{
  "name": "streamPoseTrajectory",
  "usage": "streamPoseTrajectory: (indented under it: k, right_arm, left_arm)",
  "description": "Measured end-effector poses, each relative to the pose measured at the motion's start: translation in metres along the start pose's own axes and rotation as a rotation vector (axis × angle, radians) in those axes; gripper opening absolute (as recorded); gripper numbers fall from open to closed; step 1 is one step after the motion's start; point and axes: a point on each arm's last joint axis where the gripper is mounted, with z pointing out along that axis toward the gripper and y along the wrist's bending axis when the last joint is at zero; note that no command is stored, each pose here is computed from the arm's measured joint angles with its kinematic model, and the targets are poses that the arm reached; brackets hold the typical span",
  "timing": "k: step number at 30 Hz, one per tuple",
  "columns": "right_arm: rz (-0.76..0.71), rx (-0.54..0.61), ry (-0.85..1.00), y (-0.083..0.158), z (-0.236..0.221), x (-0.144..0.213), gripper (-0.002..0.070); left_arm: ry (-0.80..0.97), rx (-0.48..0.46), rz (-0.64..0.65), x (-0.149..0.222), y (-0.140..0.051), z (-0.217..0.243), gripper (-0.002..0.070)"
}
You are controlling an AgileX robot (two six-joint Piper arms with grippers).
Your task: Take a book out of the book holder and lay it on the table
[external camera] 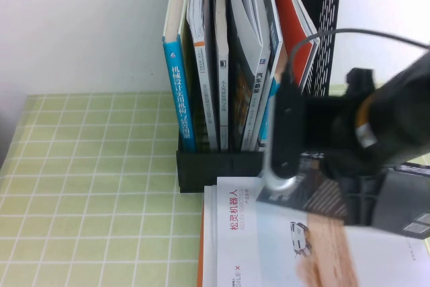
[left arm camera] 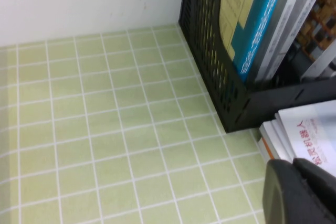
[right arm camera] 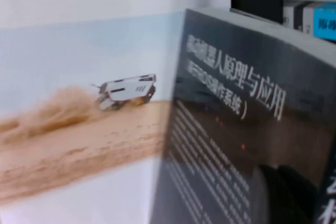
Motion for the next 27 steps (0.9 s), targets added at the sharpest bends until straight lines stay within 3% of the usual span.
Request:
streamPoseTrajectory:
  k: [6,11,14,23,27]
  right_arm:
    - [-0.04,0.069,0.033,0.02,0.02,-0.03,0.013]
    - [-0.035,0.303,0.079,0.033,0.039,-0.035,0.013]
    - [-0.056,0.358,0.083,0.045,0.052,-0.03,0.013]
    - [-0.015,0.129,-0.014,0.094,0.084,-0.014,0.013]
    - [0.008,0.082,-0.05,0.103,0.089,-0.013,0.013]
  left_arm:
    - [-0.002,-0.001,0.0,0.002,0.001,0.003,-0.0002]
    - [-0.004,0.011,0.028,0.002,-0.002,0.003,-0.0002]
    - [-0.001,0.014,0.042,0.002,-0.002,0.003,-0.0002]
    - [0.001,0.018,0.051,0.002,-0.003,0.003,-0.0003]
    - [0.001,0.018,0.051,0.002,-0.003,0.003,-0.0002]
